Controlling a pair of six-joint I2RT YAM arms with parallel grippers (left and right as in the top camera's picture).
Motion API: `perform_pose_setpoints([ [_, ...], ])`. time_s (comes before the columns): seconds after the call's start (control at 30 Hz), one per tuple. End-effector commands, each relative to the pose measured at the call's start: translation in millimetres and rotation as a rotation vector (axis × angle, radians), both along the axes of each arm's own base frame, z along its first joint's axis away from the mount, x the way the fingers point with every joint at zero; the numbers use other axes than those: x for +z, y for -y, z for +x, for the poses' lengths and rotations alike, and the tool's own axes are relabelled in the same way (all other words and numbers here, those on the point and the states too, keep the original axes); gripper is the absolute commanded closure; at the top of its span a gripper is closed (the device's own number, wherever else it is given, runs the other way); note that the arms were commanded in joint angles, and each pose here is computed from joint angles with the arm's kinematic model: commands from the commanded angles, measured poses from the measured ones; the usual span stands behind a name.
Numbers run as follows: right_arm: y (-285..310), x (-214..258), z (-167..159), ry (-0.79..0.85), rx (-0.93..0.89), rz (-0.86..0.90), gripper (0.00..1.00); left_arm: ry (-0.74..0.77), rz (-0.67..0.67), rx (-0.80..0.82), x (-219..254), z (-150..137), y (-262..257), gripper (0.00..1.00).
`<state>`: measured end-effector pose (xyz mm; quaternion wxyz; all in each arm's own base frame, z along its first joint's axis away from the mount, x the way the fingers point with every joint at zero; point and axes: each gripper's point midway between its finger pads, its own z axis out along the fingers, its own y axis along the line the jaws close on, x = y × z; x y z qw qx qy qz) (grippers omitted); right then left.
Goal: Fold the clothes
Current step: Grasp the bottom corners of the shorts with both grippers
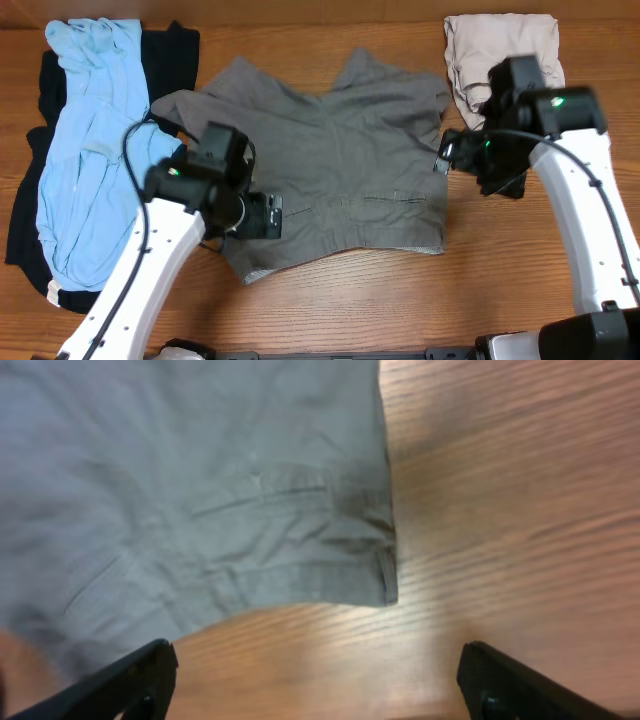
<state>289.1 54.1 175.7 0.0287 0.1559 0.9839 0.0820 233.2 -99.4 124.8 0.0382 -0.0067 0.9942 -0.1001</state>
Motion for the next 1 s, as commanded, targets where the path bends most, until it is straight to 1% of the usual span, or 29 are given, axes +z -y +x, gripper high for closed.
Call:
perform_pose_setpoints([
  [0.0,-2.6,-28.3,-18.0,-0.03,-0.011,0.021,0.08,-0.025,0.011,0.073,-28.0,-9.5,-3.3,0.05],
  [0.17,-4.1,-76.1,-30.5,-0.07,-0.01,0.034,0.09,-0.044,0.018,0.142,-61.8,-17.5,-7.4,0.12],
  [0.27,-5.9,-92.7,-36.8,-0.084,-0.01,0.047,0.09,-0.079,0.022,0.187,-77.8,-28.5,-10.3,0.16],
  [0.3,-6.6,-96.9,-38.8,-0.089,-0.01,0.052,0.09,-0.093,0.027,0.2,-82.4,-32.9,-11.7,0.19],
  [0.37,-6.6,-103.9,-42.0,-0.096,-0.014,0.053,0.09,-0.127,0.032,0.225,-90.6,-42.8,-13.7,0.32],
  [0.43,-6.5,-108.1,-43.2,-0.096,-0.014,0.053,0.09,-0.163,0.016,0.237,-97.2,-52.9,-11.9,0.48],
  [0.47,-6.5,-110.0,-43.5,-0.095,-0.014,0.053,0.09,-0.176,0.002,0.235,-99.4,-56.4,-9.7,0.55],
  [0.5,-6.6,-112.2,-43.5,-0.093,-0.014,0.054,0.09,-0.192,-0.011,0.234,-101.7,-60.7,-7.8,0.59],
  [0.53,-7.0,-113.6,-43.8,-0.092,-0.014,0.057,0.09,-0.205,-0.025,0.232,-103.4,-64.1,-5.7,0.6],
  [0.63,-8.4,-117.5,-44.4,-0.09,-0.013,0.066,0.09,-0.229,-0.03,0.232,-109.7,-72.7,-5.8,0.62],
  [0.67,-8.9,-118.1,-44.5,-0.089,-0.013,0.069,0.09,-0.234,-0.028,0.232,-112.0,-75.2,-6.6,0.65],
  [0.7,-9.1,-118.4,-44.6,-0.089,-0.013,0.07,0.09,-0.24,-0.026,0.233,-113.8,-77.5,-7.3,0.68],
  [0.73,-9.5,-118.5,-44.5,-0.088,-0.012,0.072,0.09,-0.247,-0.023,0.233,-115.5,-80.0,-8.0,0.77],
  [0.8,-9.6,-119.1,-43.4,-0.083,-0.012,0.073,0.09,-0.259,-0.018,0.234,-118.0,-84.6,-9.4,0.88],
  [0.87,-9.9,-119.0,-40.4,-0.07,-0.011,0.074,0.1,-0.255,-0.013,0.235,-118.6,-83.8,-10.4,0.96],
  [0.97,-12.1,-118.1,-30.5,-0.029,-0.005,0.086,0.16,-0.216,-0.019,0.235,-119.0,-74.5,-9.3,0.96],
])
